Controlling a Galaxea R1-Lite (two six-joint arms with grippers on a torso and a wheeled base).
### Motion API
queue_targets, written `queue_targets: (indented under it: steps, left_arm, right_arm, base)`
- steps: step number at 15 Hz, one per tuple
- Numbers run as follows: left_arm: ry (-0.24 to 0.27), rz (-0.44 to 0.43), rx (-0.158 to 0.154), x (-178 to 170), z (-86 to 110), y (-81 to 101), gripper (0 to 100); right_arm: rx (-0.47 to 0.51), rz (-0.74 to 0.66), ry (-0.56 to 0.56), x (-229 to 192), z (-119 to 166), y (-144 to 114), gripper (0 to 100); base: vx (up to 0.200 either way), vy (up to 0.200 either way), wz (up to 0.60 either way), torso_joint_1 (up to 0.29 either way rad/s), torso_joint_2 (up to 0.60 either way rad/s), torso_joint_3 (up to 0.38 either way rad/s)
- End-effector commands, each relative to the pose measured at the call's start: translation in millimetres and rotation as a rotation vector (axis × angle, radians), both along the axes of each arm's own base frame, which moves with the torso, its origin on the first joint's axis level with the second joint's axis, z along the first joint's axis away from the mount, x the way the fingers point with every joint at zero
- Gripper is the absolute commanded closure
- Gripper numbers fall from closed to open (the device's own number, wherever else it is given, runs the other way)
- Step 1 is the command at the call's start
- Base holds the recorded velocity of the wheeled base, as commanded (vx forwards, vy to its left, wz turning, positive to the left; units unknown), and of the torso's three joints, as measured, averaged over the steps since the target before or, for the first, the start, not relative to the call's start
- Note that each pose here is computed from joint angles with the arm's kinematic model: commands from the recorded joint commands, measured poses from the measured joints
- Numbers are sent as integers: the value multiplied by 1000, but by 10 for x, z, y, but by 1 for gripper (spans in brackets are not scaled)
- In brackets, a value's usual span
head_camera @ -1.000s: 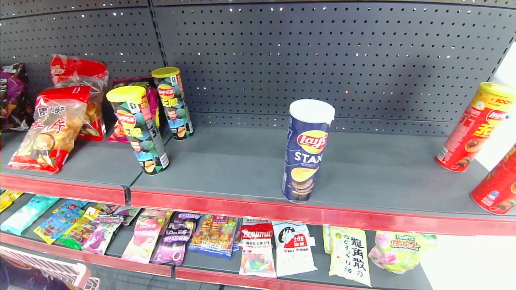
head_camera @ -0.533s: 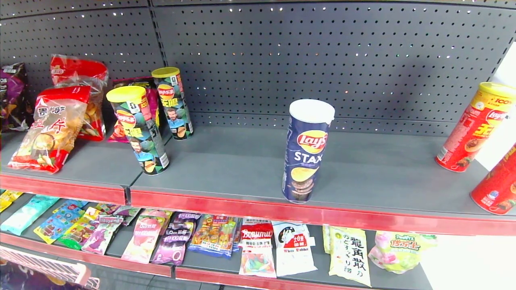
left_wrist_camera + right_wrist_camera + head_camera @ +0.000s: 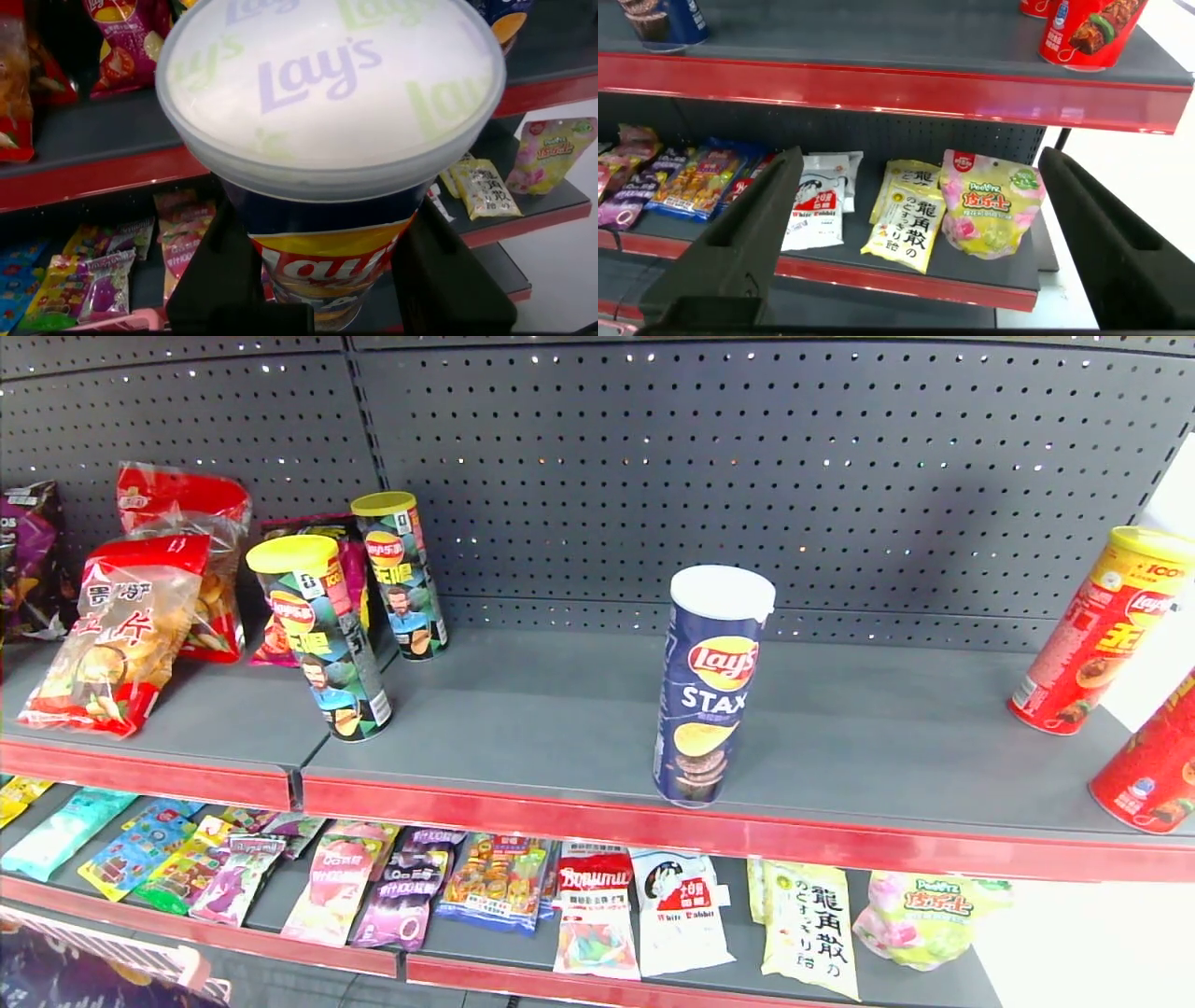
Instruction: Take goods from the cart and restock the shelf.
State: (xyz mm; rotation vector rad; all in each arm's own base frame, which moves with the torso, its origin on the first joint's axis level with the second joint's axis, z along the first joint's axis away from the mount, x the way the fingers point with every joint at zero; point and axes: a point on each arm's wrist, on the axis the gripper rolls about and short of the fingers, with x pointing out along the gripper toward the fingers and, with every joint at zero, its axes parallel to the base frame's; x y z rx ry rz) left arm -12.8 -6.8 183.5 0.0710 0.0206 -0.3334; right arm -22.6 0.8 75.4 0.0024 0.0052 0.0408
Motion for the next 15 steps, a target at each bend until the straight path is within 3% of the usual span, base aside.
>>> queue_targets:
  steps: [1,8,12,15]
  left_arm:
    - [23,-1,0,60,40,-1,100]
    - [8,6,-1,66,108,0,100]
    - [23,39,-20,111,169,6,100]
    - [63,53,-21,289,344,7,100]
  right_arm:
    - [-1,1,3,1,-2,0,0]
    - [1,1,1,0,3,0,0]
    - [2,1,1,0,3,0,0]
    - [4,-1,0,0,4,0,0]
  base:
    - [0,0,-600,2,7,7]
    - [0,0,-600,2,4,0]
    - [0,0,0,0,0,0]
    - [0,0,0,0,0,0]
